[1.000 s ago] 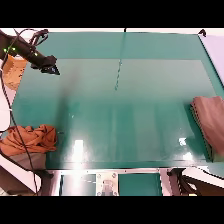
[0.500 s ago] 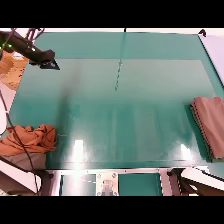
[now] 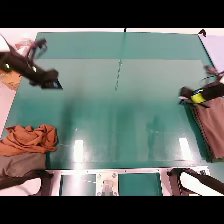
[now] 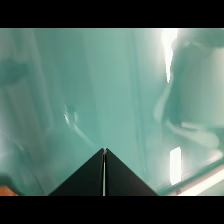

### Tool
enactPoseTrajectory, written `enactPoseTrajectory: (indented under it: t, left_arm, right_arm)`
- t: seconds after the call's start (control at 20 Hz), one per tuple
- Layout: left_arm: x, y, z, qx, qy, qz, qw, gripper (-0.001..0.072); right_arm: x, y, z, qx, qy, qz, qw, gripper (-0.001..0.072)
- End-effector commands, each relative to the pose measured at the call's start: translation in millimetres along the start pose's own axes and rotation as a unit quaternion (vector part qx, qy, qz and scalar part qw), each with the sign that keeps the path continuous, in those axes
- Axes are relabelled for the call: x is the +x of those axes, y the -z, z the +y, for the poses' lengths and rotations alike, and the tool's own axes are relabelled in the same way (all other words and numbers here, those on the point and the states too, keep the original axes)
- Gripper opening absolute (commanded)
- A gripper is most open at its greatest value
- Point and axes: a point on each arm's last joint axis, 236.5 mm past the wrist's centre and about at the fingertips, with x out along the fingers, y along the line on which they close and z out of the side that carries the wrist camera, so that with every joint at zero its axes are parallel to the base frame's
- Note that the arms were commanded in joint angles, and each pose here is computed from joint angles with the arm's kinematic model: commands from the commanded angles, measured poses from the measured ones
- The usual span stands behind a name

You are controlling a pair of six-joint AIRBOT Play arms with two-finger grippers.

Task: Fold the shirts.

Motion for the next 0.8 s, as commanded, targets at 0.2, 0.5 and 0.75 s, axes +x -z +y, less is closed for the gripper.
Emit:
enactPoseTrajectory:
  t: [0.2,0.5,0.75]
  left_arm:
    - [45,76,3,-0.025,-0.013,0.031,0.999,0.0022]
    - [45,74,3,-0.025,-0.014,0.026,0.999,0.0022]
    - [45,73,3,-0.025,-0.014,0.025,0.999,0.0022]
  right_arm:
    - [36,61,78,-0.135,-0.025,0.035,0.990,0.0014]
    - [36,62,78,-0.138,-0.024,0.036,0.990,0.0014]
    - [36,62,78,-0.138,-0.024,0.036,0.990,0.0014]
